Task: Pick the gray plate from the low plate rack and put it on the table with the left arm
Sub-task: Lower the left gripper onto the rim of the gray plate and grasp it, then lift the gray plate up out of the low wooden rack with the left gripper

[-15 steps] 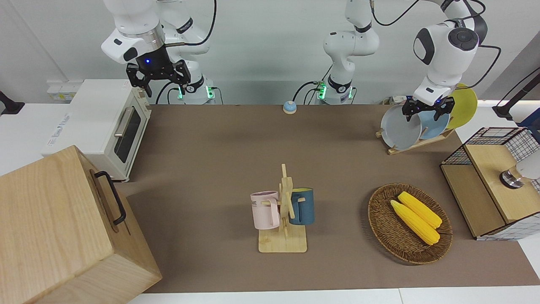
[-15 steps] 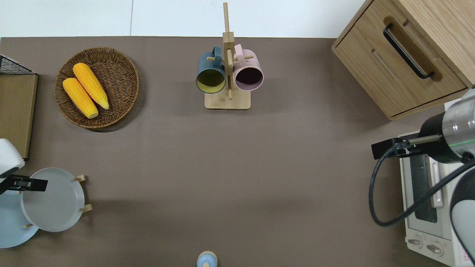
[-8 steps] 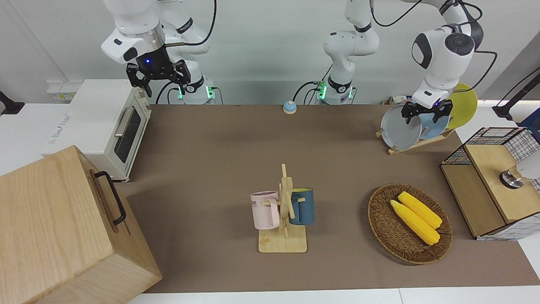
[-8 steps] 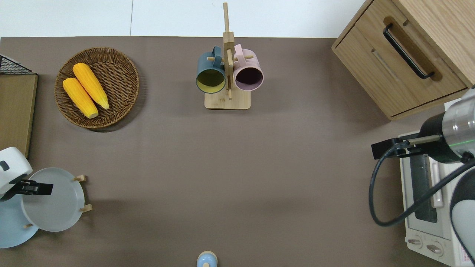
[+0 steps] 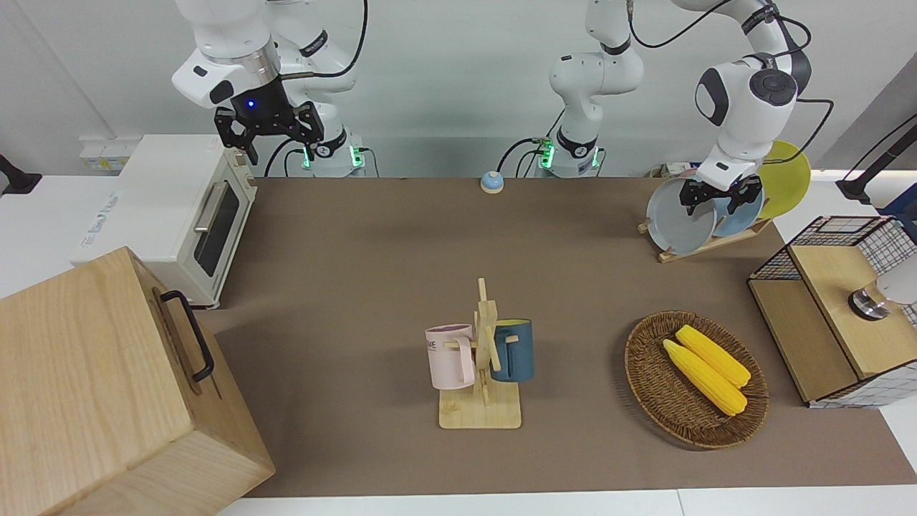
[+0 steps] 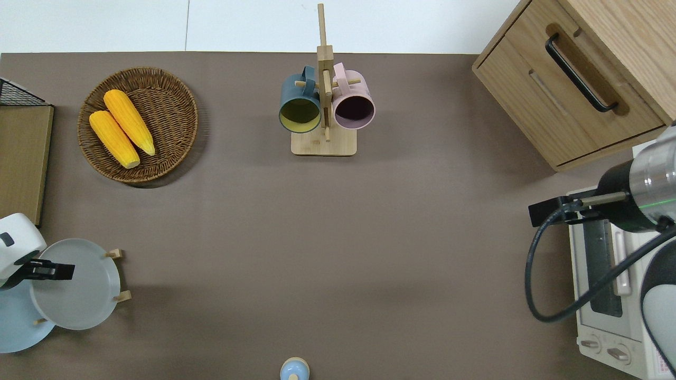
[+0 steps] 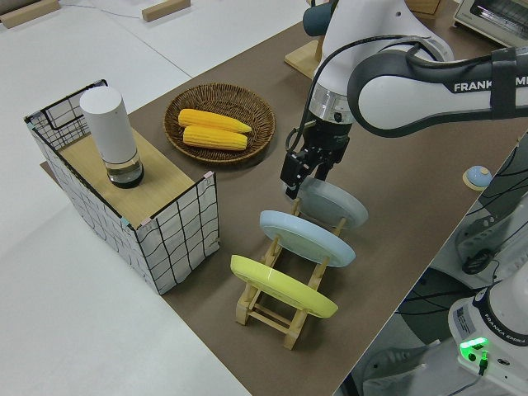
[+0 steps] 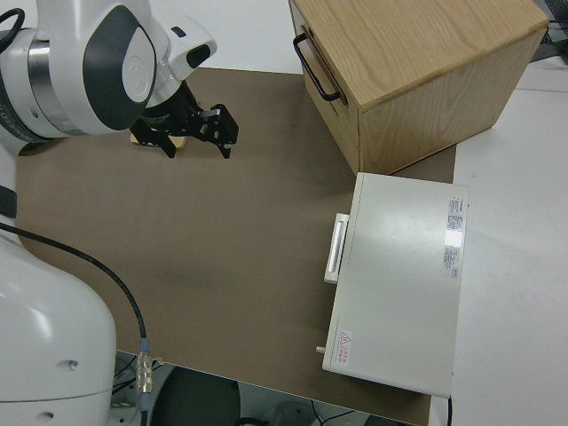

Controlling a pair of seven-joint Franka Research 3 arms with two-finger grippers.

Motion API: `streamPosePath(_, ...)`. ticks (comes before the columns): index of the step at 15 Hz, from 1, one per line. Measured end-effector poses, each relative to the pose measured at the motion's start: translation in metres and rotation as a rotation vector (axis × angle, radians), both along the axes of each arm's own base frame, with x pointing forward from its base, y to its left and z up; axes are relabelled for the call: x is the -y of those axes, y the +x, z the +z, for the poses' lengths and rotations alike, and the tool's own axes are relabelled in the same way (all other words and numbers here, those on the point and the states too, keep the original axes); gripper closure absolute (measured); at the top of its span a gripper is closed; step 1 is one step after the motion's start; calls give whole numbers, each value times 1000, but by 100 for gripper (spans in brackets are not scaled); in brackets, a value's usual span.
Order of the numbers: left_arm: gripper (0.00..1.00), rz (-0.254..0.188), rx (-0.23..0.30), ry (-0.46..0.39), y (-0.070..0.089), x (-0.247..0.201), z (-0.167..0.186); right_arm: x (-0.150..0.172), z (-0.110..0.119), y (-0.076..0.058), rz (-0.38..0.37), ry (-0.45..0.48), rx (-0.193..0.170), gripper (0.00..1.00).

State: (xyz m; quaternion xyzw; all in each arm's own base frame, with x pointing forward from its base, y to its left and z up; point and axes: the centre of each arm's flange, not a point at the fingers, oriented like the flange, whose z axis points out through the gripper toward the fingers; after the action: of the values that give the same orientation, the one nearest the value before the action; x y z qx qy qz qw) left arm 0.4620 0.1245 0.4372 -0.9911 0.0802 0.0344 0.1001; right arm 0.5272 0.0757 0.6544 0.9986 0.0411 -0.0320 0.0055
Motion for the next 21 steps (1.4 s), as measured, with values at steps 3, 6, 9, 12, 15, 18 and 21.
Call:
streamPosePath(3, 51, 0, -2, 0, 0, 0, -1, 0, 0, 0, 0, 0, 0, 1)
streamPosePath(6, 82, 0, 2, 0, 0, 0, 0, 0, 0, 0, 0, 0, 0, 1)
streamPosePath(9, 85, 0, 9, 1, 1, 3, 2, 0, 0, 0, 0, 0, 0, 1)
streamPosePath(12, 85, 0, 10, 1, 1, 3, 3, 0, 0, 0, 0, 0, 0, 1)
streamPosePath(15, 85, -4, 14, 3, 1, 6, 5, 0, 0, 0, 0, 0, 0, 1)
streamPosePath(18, 85, -7, 10, 9, 2, 11, 17, 0, 0, 0, 0, 0, 0, 1)
streamPosePath(21, 85, -6, 3, 23, 7, 21, 42, 0, 0, 0, 0, 0, 0, 1)
